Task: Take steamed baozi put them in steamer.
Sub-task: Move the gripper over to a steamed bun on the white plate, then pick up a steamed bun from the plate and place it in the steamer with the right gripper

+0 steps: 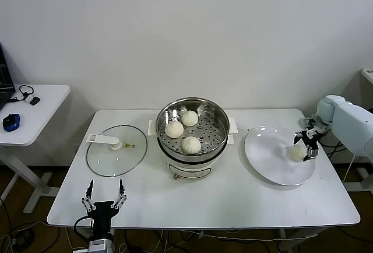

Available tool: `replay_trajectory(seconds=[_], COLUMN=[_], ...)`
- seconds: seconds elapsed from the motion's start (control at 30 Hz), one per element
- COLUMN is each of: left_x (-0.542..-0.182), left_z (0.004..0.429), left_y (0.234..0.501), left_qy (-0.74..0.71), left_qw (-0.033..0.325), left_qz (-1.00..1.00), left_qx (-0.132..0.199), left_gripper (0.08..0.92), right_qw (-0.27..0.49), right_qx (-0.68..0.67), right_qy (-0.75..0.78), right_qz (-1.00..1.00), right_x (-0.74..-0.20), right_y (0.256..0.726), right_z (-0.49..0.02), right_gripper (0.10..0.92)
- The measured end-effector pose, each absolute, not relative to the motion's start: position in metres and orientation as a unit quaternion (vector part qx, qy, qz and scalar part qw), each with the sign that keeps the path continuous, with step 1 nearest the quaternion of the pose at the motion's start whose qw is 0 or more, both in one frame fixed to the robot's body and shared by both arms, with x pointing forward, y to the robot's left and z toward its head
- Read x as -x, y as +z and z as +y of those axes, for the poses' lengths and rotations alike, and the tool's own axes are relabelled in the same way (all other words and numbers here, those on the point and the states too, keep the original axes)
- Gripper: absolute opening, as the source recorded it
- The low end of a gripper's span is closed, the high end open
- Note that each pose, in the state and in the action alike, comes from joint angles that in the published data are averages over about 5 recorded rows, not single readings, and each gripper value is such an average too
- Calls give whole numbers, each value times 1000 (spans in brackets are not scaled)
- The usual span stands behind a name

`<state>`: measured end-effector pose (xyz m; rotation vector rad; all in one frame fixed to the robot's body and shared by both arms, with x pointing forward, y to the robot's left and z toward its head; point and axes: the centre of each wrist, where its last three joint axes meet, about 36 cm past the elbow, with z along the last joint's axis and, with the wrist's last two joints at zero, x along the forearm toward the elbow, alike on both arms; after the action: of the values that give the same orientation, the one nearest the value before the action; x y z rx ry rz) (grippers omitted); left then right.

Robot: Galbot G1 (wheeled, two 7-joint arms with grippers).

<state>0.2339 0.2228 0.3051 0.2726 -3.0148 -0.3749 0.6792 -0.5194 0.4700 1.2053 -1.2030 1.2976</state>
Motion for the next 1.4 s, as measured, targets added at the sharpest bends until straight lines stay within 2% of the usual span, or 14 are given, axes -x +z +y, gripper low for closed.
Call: replay_trajectory(seconds=[0.13,0.57,0.87,1.1,1.4], left_x=[-234,-234,-233,-235,-243], left_z=[223,222,224,224,220], left_y=[305,306,309,314,323], left_qy=[-123,-123,-123,-119,-108], left_qw=[45,43,40,37,27], left_qz=[-987,-987,-987,-988,-990], left_qx=[-89,-89,-91,-91,-86], left_gripper=[823,823,823,823,823], right_qw=[479,481,481,463,413], right_qx=[-492,-488,-485,-491,-506], right_qy=[531,530,534,542,560], right_qz=[-497,-499,-498,-500,-509], right_x=[-680,-678,-680,-687,-701], right_y=[470,472,489,519,594], right_z=[-520,-524,-523,-504,-447], right_gripper=[820,690,629,623,636])
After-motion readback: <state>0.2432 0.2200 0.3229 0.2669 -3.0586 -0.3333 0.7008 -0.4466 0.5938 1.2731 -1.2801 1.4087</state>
